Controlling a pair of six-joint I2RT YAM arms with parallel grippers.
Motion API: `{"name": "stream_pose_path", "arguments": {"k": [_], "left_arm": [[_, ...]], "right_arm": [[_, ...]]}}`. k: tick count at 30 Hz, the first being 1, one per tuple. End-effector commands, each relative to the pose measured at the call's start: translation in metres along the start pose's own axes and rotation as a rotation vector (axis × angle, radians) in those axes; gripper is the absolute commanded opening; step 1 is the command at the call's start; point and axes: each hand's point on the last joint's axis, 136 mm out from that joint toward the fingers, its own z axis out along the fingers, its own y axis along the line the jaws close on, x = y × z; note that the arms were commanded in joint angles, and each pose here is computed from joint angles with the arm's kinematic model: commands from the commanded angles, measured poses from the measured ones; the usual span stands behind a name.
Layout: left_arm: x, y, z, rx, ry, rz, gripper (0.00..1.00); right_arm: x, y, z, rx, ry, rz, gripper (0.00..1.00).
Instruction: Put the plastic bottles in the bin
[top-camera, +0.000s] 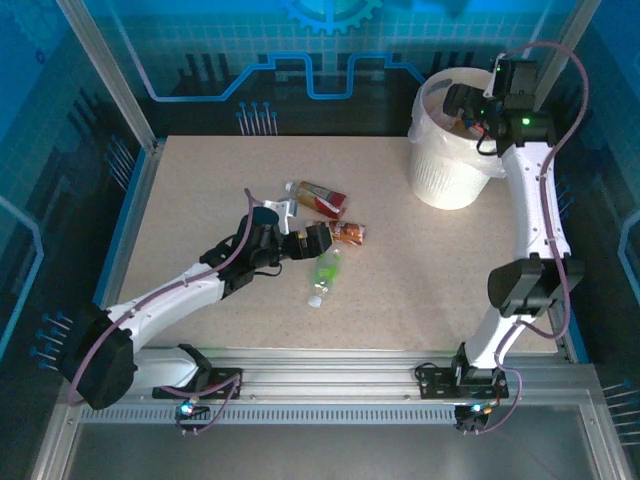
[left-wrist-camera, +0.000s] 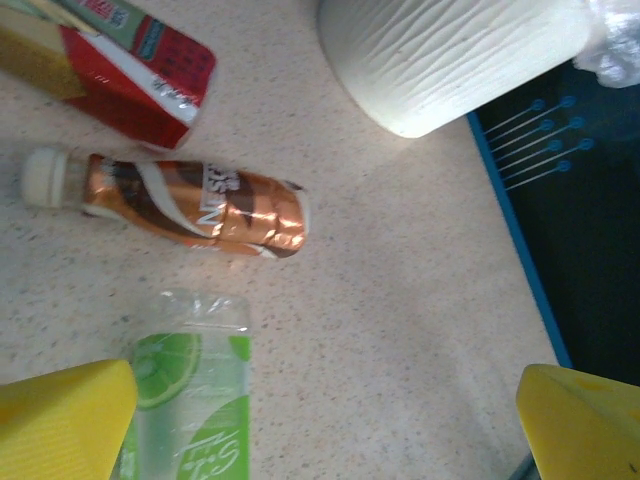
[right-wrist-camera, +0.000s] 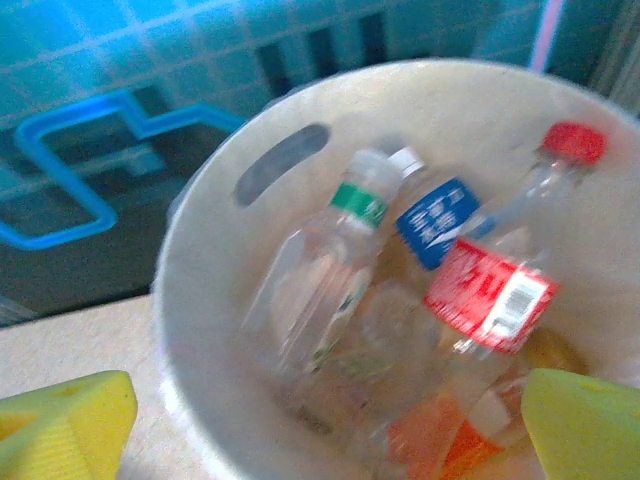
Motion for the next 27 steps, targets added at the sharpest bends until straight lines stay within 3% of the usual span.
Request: {"name": "stream_pose_path", "arguments": {"k": [1, 8, 12, 16, 21, 27], "left_arm": [[-0.007, 0.009, 0.001, -0.067, -0.003, -0.019, 0.99], [-0.004, 0.013, 0.004, -0.085, 0.012, -0.025, 0.99], [-0.008, 0.026, 0.0, -0.165, -0.014, -0.047, 0.99], [-0.009, 0.039, -0.005, -0.223, -0.05, -0.083, 0.99], [0.0, 0.053, -0.011, -0.28, -0.037, -0.099, 0.99], [0.017, 0.067, -0.019, -0.304, -0.021, -0.138, 0.99]], "right_arm": [[0.003, 0.036, -0.029, -0.14, -0.047, -0.053, 1.0], [0.058, 0.094, -0.051, -0.356, -0.059, -0.28, 1.0], [0.117, 0.136, -0.058, -0.564, 0.027, -0.547, 1.0], [0.185, 0.167, -0.057, -0.68, 0.132, -0.862, 1.0], [0.254, 0.178, -0.038, -0.78, 0.284, -1.102, 1.0], [0.305, 0.172, 0.007, -0.777, 0.413, -1.32, 0.97]]}}
